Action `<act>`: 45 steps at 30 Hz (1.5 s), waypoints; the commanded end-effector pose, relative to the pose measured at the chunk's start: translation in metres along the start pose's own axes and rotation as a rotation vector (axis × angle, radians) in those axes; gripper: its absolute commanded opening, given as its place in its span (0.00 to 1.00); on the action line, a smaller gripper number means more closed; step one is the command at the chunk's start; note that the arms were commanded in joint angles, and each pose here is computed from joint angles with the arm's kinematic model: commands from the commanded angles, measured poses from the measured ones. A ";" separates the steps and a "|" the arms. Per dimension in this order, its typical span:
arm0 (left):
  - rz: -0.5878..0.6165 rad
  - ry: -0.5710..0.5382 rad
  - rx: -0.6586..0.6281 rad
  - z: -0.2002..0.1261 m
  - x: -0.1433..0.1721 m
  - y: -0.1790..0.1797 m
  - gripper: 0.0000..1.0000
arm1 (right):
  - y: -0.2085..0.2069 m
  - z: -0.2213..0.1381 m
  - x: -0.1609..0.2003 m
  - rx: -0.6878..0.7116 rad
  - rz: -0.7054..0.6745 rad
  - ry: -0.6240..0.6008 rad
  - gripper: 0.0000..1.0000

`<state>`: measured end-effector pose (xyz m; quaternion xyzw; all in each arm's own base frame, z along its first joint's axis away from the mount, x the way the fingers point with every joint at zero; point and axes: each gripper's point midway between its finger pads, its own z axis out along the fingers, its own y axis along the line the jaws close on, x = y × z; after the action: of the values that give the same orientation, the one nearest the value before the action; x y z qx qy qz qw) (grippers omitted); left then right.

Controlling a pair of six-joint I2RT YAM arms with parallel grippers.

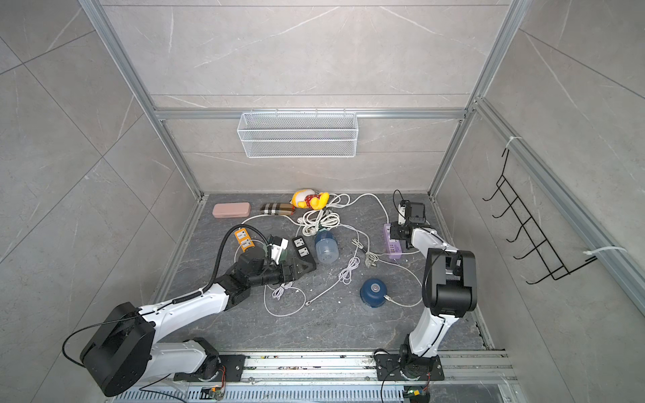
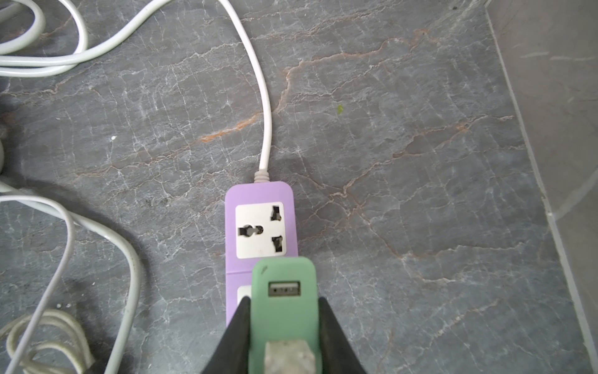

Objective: Charge the cordless meat grinders
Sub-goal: Insert the plug into the socket.

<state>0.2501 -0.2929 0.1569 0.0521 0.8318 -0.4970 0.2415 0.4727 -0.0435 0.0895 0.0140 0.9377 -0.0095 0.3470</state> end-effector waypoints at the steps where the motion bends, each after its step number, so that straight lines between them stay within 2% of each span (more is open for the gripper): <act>1: 0.032 -0.027 0.059 0.000 -0.014 -0.020 0.99 | -0.001 -0.002 0.006 -0.004 -0.017 0.035 0.00; 20: 0.016 -0.021 0.062 -0.003 -0.012 -0.021 0.99 | 0.004 -0.016 0.011 -0.025 -0.010 0.030 0.00; 32: 0.010 -0.025 0.057 -0.005 -0.009 -0.019 0.99 | 0.000 -0.007 0.025 -0.004 -0.008 0.083 0.00; 45: -0.003 -0.022 0.097 0.000 -0.012 -0.024 0.99 | -0.002 -0.024 0.056 0.018 -0.012 0.137 0.00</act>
<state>0.2499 -0.2963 0.1615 0.0442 0.8254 -0.5120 0.2339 0.4389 -0.0409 0.0795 0.0111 0.9498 -0.0096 0.3126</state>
